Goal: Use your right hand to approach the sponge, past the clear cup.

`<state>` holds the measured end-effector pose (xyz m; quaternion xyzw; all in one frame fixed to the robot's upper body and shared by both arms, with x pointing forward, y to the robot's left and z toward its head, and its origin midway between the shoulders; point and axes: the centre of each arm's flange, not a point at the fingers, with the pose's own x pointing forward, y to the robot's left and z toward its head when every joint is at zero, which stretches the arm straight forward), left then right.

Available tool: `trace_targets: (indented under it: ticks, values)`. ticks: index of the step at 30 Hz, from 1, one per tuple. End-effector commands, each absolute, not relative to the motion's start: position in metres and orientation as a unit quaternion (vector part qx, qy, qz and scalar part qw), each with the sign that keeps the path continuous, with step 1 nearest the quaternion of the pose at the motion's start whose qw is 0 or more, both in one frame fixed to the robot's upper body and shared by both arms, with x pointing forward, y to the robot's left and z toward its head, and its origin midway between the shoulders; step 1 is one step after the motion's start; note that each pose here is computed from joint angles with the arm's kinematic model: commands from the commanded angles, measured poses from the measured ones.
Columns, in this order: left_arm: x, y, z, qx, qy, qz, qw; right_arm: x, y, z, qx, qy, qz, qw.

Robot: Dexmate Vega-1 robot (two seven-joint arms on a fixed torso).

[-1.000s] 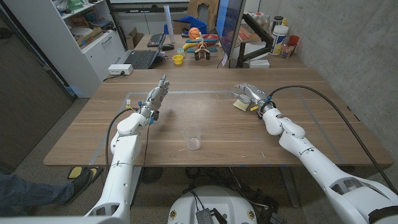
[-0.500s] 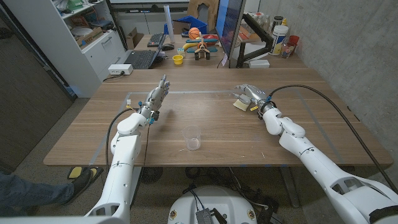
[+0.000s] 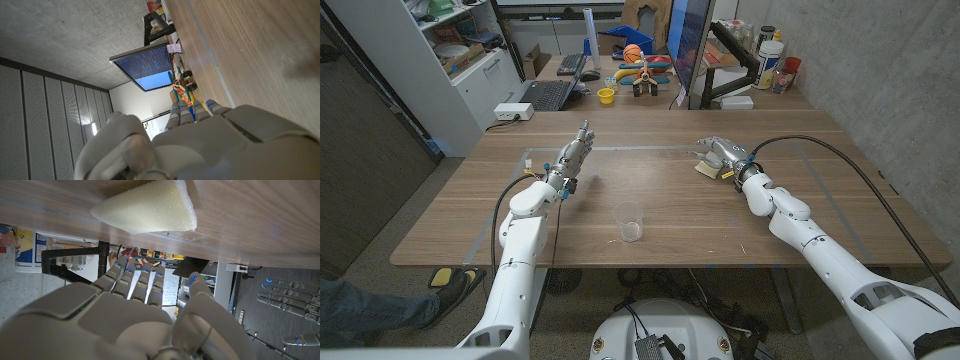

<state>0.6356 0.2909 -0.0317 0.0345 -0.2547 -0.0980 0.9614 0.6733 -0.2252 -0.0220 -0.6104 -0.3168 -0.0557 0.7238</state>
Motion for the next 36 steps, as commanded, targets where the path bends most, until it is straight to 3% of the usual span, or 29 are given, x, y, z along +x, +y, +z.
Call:
trace_targets:
  ticks: [1,36]
  values:
    - [0.639,0.289,-0.032,0.032,-0.254,-0.099,0.962,0.678,-0.226,-0.025,-0.615,-0.306,-0.052,0.725]
    - [0.648,0.293,-0.037,0.027,-0.246,-0.103,0.963,0.689,-0.218,-0.034,-0.614,-0.292,-0.04,0.732]
